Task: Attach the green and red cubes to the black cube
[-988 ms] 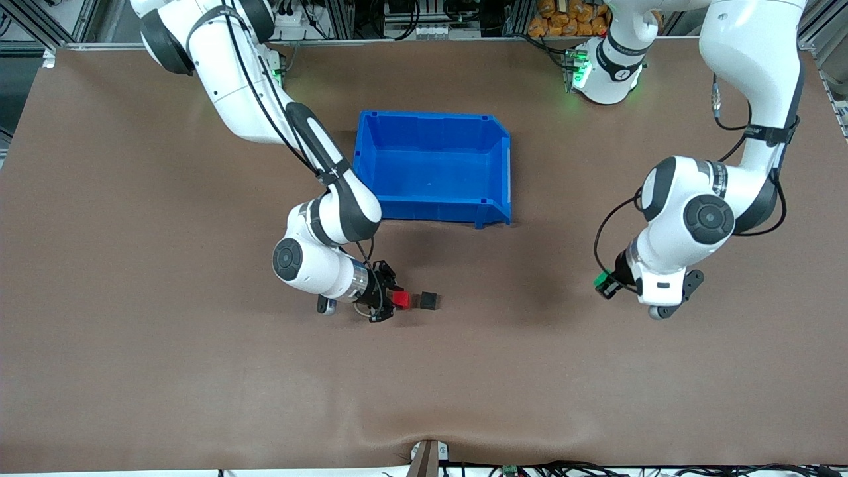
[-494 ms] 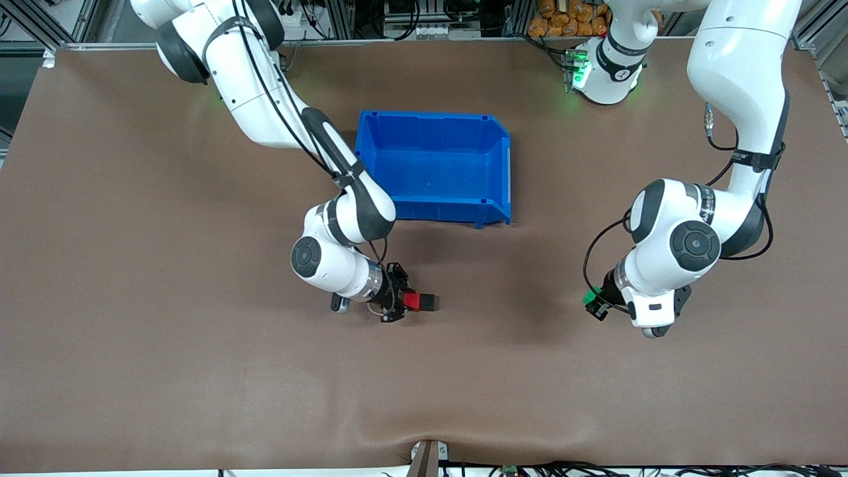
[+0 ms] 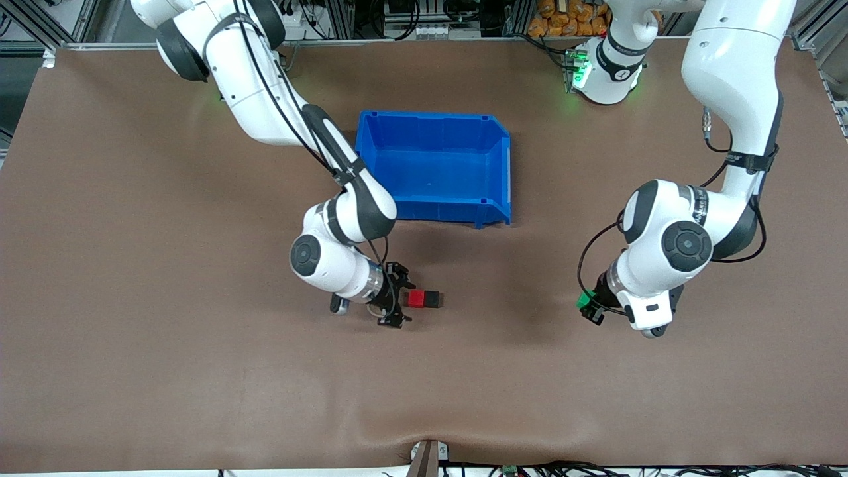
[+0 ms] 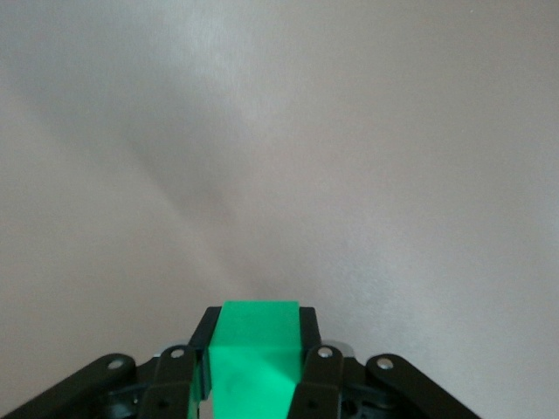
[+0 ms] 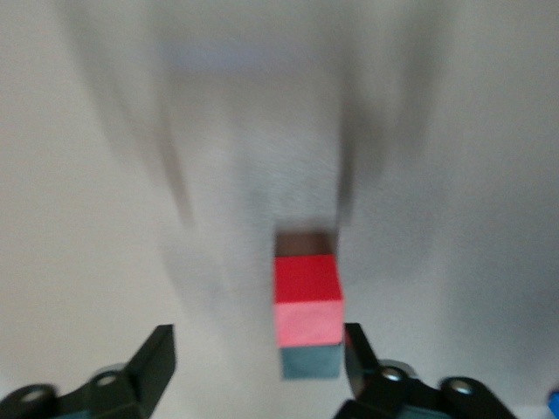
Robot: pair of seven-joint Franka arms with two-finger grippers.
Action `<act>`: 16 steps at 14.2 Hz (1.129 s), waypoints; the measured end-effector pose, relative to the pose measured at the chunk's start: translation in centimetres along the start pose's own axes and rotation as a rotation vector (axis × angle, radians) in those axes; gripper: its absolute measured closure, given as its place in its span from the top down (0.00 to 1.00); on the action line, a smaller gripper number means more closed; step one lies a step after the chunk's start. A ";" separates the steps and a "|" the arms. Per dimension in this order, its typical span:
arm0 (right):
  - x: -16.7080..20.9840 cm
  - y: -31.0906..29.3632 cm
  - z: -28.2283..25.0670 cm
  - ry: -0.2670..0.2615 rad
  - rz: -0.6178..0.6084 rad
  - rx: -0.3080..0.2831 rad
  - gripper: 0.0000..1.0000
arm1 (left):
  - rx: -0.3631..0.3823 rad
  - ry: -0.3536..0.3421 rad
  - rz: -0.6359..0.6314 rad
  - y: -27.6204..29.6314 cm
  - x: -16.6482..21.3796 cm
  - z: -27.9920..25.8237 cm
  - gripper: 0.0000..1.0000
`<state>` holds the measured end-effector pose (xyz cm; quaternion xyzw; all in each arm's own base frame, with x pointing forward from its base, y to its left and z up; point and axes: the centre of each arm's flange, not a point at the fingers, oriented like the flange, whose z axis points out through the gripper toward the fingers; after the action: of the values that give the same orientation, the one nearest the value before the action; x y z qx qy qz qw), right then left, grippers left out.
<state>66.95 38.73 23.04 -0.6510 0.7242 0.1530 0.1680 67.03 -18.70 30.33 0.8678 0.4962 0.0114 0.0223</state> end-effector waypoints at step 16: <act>27.0 -11.0 -40.5 0.213 -0.680 -0.066 1.00 | 0.019 -0.048 -0.514 7.3 -20.1 8.5 0.39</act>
<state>73.55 -4.34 47.35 -0.8722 0.4742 0.0429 0.1119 63.43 -39.92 22.29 0.7132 0.7001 -0.0199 0.0282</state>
